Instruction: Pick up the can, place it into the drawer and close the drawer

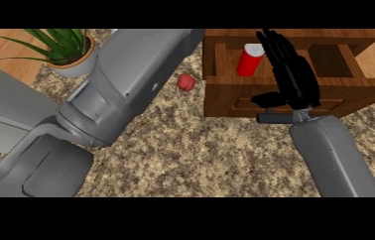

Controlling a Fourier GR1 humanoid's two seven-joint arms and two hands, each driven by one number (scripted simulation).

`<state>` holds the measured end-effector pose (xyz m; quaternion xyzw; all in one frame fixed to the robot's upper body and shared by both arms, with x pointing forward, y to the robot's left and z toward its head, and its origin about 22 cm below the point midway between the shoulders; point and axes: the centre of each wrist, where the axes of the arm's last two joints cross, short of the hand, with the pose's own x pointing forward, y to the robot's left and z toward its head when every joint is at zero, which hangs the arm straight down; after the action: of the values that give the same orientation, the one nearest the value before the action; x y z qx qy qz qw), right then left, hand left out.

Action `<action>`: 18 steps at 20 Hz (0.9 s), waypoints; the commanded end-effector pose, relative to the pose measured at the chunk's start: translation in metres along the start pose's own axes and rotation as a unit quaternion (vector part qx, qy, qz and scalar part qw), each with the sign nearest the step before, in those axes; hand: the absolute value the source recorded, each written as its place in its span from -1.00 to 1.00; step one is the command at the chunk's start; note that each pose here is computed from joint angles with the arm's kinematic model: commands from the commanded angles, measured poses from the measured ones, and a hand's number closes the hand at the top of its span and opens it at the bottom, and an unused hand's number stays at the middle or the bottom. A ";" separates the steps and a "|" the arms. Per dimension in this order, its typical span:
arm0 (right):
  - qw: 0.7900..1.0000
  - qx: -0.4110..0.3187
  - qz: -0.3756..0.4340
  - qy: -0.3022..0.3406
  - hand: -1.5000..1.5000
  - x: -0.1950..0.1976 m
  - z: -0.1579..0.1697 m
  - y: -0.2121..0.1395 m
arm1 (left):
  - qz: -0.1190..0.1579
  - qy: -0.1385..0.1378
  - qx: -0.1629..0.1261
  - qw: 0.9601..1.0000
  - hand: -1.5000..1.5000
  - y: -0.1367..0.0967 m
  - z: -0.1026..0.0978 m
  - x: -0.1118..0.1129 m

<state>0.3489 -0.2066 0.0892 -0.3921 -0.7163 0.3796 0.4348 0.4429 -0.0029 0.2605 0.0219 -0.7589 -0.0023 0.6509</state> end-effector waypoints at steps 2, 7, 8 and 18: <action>1.000 0.000 0.030 0.004 -1.00 0.000 -0.016 0.043 | -0.002 0.001 0.008 1.000 -1.00 0.026 -0.008 -0.013; 0.998 -0.033 0.057 0.022 -1.00 -0.014 -0.037 0.052 | -0.005 -0.006 0.024 1.000 -1.00 0.046 -0.016 0.017; 0.996 -0.053 0.063 0.021 -1.00 -0.020 -0.044 0.045 | -0.005 0.007 0.008 1.000 -1.00 0.037 -0.010 0.000; 0.989 -0.104 0.094 0.046 -1.00 -0.007 -0.104 0.022 | -0.008 0.006 0.002 1.000 -1.00 0.070 -0.012 0.006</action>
<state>0.4341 -0.1887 0.0741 -0.4985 -0.6961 0.3363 0.3922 0.4531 0.0574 0.2648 0.0328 -0.7523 0.0016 0.6580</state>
